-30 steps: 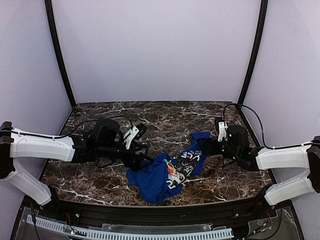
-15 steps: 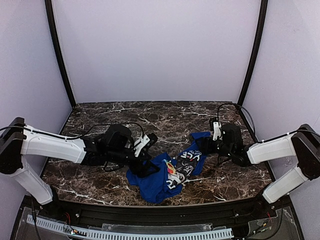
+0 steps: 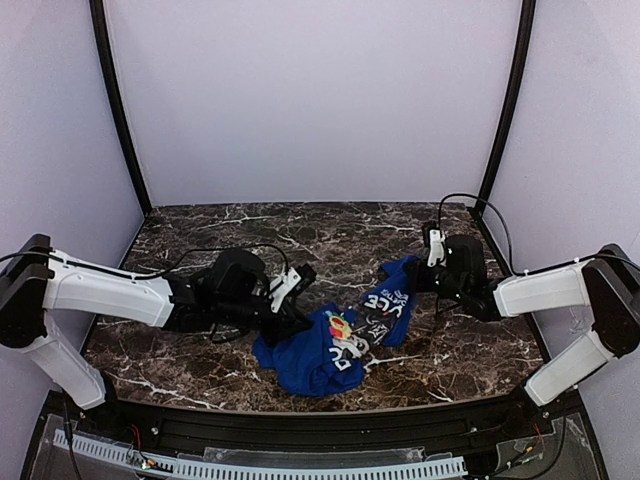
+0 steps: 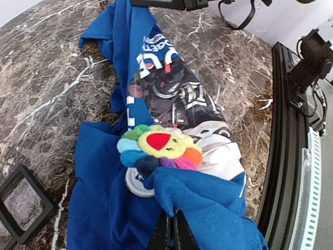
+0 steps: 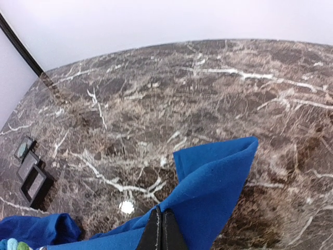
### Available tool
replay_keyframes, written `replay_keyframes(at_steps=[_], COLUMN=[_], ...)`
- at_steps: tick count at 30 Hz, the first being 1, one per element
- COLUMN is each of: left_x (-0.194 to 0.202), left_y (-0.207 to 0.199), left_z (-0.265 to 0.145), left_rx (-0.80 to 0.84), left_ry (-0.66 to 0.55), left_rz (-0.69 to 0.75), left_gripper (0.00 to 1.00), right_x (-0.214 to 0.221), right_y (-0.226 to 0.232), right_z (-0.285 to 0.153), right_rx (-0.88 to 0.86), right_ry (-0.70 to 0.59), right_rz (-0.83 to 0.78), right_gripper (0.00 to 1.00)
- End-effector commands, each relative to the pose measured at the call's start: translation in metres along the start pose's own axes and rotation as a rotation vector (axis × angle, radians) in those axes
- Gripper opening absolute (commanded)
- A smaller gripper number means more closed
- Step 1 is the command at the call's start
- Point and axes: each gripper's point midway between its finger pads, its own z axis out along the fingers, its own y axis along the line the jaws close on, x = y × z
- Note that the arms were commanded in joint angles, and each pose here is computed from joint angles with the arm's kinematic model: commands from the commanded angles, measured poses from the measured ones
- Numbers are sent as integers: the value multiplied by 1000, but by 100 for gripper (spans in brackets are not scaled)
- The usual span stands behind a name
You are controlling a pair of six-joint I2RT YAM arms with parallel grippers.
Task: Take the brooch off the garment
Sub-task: Adjust the crumpled clothing at the center of the board.
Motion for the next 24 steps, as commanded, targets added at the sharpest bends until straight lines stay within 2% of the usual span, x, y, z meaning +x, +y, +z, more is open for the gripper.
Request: replay_keyframes(at_steps=[1, 5, 9, 13, 16, 18, 21, 23, 24], left_x=[-40, -73, -101, -96, -68, -45, -21, -3, 9], left_y=[18, 24, 27, 14, -1, -12, -23, -26, -25], left_z=[-25, -52, -80, -74, -43, -20, 8, 25, 33], left_rx=[-148, -221, -282, -202, -63, 37, 158, 202, 212], left_ry=[-116, -204, -306, -307, -221, -152, -90, -46, -16], left_rz=[35, 84, 127, 139, 129, 102, 37, 3, -14], left_gripper=[1, 1, 1, 1, 1, 1, 1, 1, 1], right_x=[-73, -130, -162, -163, -139, -117, -82, -66, -60], right_y=[-3, -17, -40, -63, -72, -75, -78, -79, -75], right_z=[-17, -53, -93, -118, -113, -105, -89, -82, -79], right_rx=[20, 65, 137, 237, 263, 251, 228, 226, 217], right_ry=[-170, -310, -431, -471, -424, -379, -295, -241, -218], right_rz=[-9, 0, 30, 56, 77, 95, 112, 109, 99], right_gripper=[0, 0, 0, 0, 1, 18, 56, 69, 72])
